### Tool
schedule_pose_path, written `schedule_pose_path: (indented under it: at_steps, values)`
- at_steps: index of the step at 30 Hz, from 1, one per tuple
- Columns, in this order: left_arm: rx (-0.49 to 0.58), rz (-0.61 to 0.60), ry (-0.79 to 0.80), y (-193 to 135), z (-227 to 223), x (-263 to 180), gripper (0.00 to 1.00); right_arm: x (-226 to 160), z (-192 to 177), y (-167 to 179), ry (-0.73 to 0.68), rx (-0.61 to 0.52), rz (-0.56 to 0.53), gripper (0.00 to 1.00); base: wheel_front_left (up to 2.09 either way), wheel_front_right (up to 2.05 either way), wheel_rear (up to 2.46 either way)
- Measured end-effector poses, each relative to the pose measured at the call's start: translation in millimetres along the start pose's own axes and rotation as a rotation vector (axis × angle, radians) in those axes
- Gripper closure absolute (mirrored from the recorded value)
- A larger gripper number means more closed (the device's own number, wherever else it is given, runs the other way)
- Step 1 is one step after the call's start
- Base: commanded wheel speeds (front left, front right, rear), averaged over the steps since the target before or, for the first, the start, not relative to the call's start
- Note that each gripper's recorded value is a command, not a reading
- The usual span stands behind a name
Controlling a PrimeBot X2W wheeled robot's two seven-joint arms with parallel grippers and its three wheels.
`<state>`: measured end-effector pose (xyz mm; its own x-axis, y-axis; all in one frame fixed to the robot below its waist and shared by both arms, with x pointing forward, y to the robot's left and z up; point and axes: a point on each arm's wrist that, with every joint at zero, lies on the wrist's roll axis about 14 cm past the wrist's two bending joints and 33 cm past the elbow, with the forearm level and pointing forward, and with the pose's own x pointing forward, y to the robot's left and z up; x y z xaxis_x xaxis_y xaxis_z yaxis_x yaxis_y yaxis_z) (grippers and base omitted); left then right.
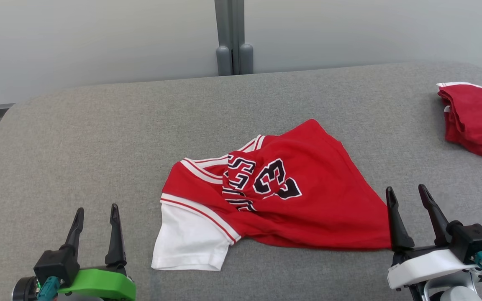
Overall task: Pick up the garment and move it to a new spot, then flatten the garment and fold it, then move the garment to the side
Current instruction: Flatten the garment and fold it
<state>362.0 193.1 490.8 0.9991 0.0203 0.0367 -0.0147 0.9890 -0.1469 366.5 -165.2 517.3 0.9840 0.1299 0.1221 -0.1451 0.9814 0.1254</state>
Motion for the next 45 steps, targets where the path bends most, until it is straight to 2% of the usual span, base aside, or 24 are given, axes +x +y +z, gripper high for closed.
schedule_pose_path:
  at_steps: [45]
  values:
    - [0.015,-0.024,0.063,-2.0,-18.8,-5.8,0.0,-6.5,-18.5,-2.0,0.069,-0.007,-0.014,0.0,0.0,0.0,0.0]
